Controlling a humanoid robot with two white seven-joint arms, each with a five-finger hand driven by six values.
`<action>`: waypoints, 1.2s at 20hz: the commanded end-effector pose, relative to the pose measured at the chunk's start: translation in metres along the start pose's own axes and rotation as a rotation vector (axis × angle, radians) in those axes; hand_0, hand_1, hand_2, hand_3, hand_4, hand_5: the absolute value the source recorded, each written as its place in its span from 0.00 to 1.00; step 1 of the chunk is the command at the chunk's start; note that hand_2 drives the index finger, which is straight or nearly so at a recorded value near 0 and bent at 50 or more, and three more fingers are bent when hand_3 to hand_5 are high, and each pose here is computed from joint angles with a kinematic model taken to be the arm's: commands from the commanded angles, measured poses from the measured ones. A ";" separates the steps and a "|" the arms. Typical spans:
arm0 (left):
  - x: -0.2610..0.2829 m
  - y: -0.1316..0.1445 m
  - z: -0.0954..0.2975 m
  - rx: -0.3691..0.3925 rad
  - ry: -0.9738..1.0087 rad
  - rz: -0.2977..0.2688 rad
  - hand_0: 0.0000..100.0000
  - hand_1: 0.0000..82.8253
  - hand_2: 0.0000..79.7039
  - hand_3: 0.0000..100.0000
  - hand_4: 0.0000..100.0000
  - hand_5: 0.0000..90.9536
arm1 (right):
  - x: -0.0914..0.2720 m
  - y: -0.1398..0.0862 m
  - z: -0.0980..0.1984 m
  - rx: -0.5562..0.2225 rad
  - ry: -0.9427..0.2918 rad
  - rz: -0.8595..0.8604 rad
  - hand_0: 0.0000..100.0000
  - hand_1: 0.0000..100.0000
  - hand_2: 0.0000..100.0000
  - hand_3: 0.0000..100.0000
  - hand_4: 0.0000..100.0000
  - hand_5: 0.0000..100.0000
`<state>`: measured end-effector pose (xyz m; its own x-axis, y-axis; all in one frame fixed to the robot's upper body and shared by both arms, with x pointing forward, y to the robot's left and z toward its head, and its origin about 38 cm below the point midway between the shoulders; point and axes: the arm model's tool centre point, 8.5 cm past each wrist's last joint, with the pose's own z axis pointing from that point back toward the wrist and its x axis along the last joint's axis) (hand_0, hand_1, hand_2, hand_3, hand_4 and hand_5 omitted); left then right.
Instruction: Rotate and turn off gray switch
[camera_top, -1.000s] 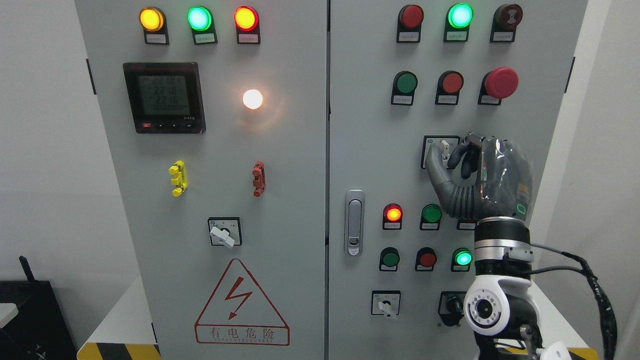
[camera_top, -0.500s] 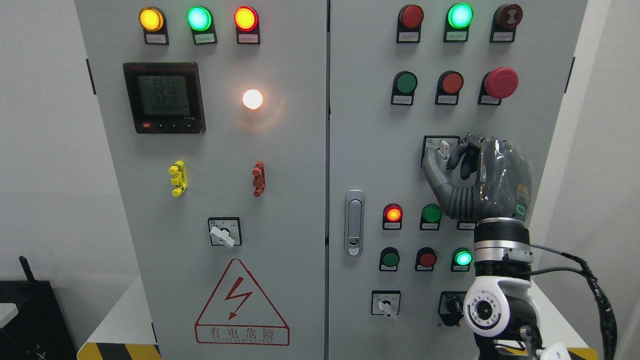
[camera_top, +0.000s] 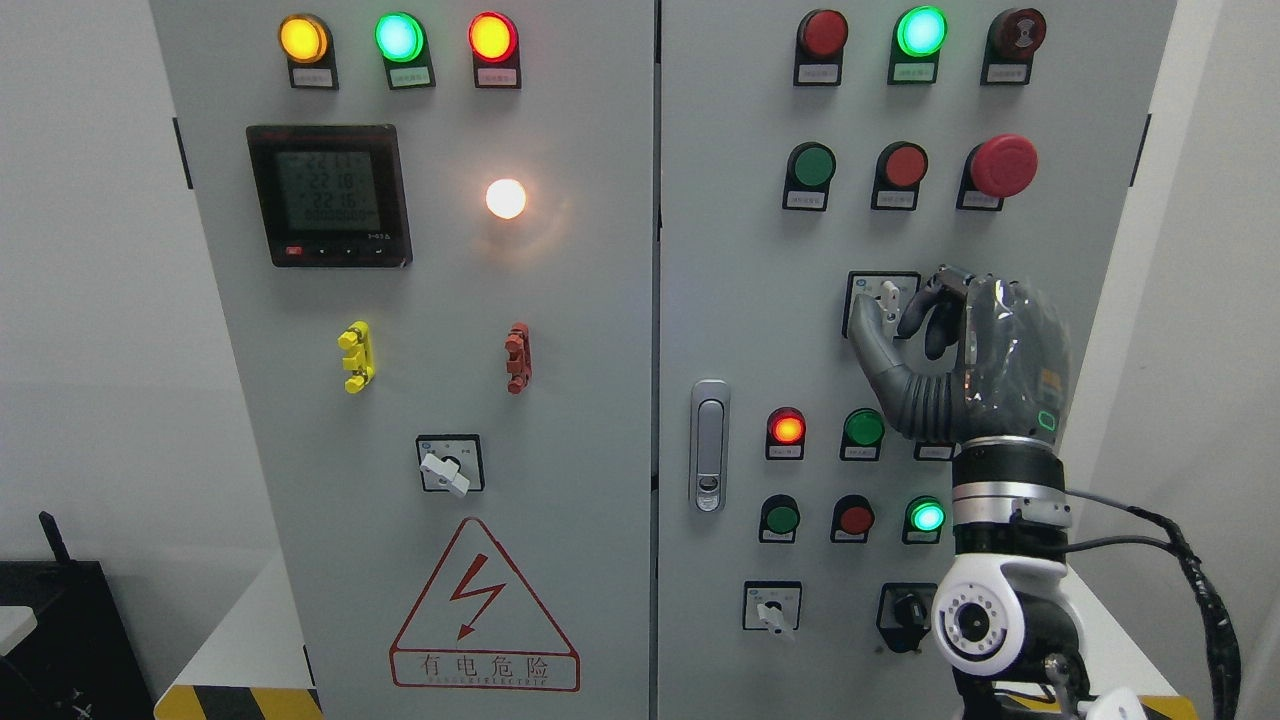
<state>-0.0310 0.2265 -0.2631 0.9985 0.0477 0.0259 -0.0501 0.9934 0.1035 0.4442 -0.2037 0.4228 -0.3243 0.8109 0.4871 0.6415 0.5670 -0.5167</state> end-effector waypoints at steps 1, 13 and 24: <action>-0.005 0.000 0.001 -0.002 0.013 -0.003 0.12 0.47 0.00 0.00 0.00 0.00 | -0.007 -0.012 -0.002 -0.022 -0.016 0.033 0.34 0.47 0.75 1.00 0.90 1.00; -0.005 0.000 0.001 -0.002 0.013 -0.003 0.12 0.47 0.00 0.00 0.00 0.00 | 0.003 -0.015 0.019 -0.028 -0.135 -0.002 0.32 0.39 0.75 1.00 0.90 1.00; -0.005 0.000 0.001 -0.002 0.013 -0.003 0.12 0.47 0.00 0.00 0.00 0.00 | -0.025 -0.036 0.062 -0.040 -0.471 0.037 0.29 0.35 0.39 0.45 0.27 0.24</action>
<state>-0.0309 0.2262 -0.2632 0.9985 0.0477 0.0258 -0.0501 0.9938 0.0997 0.4000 -0.1990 0.3982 -0.5987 0.7874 0.1468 0.6514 0.5854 -0.4827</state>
